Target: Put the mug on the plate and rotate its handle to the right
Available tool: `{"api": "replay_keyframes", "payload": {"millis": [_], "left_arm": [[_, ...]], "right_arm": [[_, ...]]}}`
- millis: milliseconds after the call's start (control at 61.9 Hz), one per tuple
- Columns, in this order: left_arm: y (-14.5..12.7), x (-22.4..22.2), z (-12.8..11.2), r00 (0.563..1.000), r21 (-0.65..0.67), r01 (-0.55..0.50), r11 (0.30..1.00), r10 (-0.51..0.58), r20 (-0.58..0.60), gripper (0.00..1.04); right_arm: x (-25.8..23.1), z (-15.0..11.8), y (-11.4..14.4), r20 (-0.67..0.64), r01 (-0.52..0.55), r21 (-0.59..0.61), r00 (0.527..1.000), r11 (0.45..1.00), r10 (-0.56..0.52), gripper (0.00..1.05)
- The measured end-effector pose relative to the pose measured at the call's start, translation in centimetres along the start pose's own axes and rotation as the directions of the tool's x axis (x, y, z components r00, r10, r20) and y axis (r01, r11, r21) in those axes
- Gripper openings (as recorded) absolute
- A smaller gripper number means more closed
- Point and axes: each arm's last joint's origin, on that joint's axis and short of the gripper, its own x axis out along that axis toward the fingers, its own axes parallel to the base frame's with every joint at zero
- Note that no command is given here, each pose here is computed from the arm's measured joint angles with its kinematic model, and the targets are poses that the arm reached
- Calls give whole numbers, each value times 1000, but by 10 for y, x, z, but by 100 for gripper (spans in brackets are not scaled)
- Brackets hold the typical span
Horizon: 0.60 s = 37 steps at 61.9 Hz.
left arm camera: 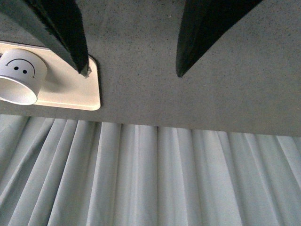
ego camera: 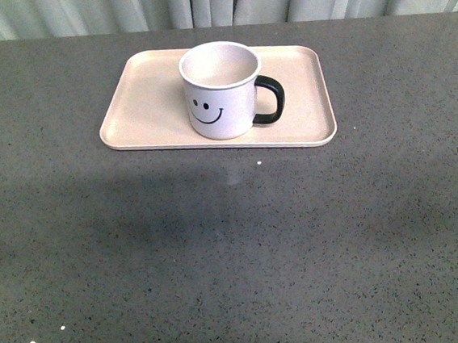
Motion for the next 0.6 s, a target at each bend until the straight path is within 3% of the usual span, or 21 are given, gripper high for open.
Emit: {"api": "replay_keyframes", "payload": {"millis": [162, 178, 210, 226, 259, 291, 356, 436, 598], "left_arm": [[0, 0, 0, 1000, 0, 0, 1000, 0, 0, 93], [0, 0, 0, 1000, 0, 0, 1000, 0, 0, 96], [0, 0, 0, 1000, 2, -1, 1000, 1, 0, 96], [0, 0, 0, 1000, 2, 0, 1000, 0, 0, 95], [0, 0, 0, 1000, 2, 3, 1000, -3, 0, 95], [0, 0, 0, 1000, 2, 2, 1000, -2, 0, 95], [0, 0, 0, 1000, 2, 0, 1000, 0, 0, 95], [0, 0, 0, 1000, 2, 0, 1000, 0, 0, 95], [0, 0, 0, 1000, 2, 0, 1000, 0, 0, 95]], "right_arm": [[0, 0, 0, -1, -1, 0, 1000, 1000, 1, 96], [1, -1, 0, -80, -67, -16, 995, 998, 65, 96], [2, 0, -2, -275, -188, 6, 944, 982, 182, 96], [5, 2, -5, -410, -255, 67, 874, 965, 260, 96], [15, 8, -13, -515, -309, 188, 777, 932, 361, 96], [25, 13, -19, -521, -319, 230, 758, 920, 393, 96], [51, 30, -34, -498, -320, 238, 771, 917, 398, 96], [102, 53, -58, -469, -307, 159, 813, 938, 346, 96], [175, 53, -56, -517, -372, 163, 757, 914, 400, 96]]}}
